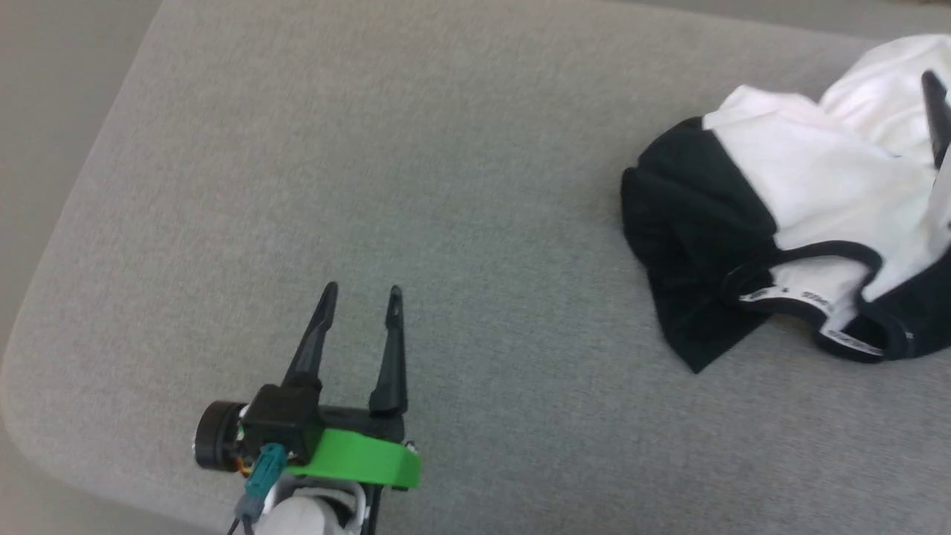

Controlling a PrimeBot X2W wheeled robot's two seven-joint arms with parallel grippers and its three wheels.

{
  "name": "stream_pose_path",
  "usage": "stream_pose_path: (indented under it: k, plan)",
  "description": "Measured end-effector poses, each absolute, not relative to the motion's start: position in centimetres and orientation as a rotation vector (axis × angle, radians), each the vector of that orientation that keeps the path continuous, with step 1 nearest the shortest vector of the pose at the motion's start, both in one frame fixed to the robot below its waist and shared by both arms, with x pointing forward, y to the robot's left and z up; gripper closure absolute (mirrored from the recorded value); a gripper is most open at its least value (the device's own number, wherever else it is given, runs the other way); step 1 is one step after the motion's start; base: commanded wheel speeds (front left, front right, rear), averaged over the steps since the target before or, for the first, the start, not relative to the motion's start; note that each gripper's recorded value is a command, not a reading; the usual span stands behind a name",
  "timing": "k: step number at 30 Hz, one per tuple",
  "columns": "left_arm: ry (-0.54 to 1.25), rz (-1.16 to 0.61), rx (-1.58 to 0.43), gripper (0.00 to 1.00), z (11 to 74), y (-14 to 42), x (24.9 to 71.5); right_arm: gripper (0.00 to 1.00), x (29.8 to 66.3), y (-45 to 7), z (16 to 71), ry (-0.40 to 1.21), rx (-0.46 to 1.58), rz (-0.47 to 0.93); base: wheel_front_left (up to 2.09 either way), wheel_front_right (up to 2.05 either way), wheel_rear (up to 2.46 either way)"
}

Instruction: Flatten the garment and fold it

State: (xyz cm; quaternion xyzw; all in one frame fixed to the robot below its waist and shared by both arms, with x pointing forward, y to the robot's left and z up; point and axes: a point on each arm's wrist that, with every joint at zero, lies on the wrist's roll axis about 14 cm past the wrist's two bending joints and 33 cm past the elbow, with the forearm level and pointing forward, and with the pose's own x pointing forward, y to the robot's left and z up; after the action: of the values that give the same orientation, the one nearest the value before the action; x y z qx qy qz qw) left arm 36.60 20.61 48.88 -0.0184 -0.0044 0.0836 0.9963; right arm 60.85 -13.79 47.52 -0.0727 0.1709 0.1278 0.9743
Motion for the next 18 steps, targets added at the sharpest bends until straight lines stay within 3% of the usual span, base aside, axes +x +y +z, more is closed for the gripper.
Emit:
stream_pose_path:
  k: [9,13,18]
  plan:
    - [-0.044,0.135,-0.04,0.0,50.1,20.0,34.8,0.0,50.6,-17.8,52.3,0.107,-0.012,0.135,0.0,0.0,0.0]
    - [-0.058,0.104,-0.045,0.0,50.4,19.2,34.6,0.0,44.5,-19.7,50.6,0.126,0.019,0.037,0.0,0.0,0.0]
    - [-0.078,0.06,-0.049,0.0,51.0,17.9,34.8,0.0,40.4,-21.5,51.1,0.094,0.001,-0.019,0.0,0.0,0.0]
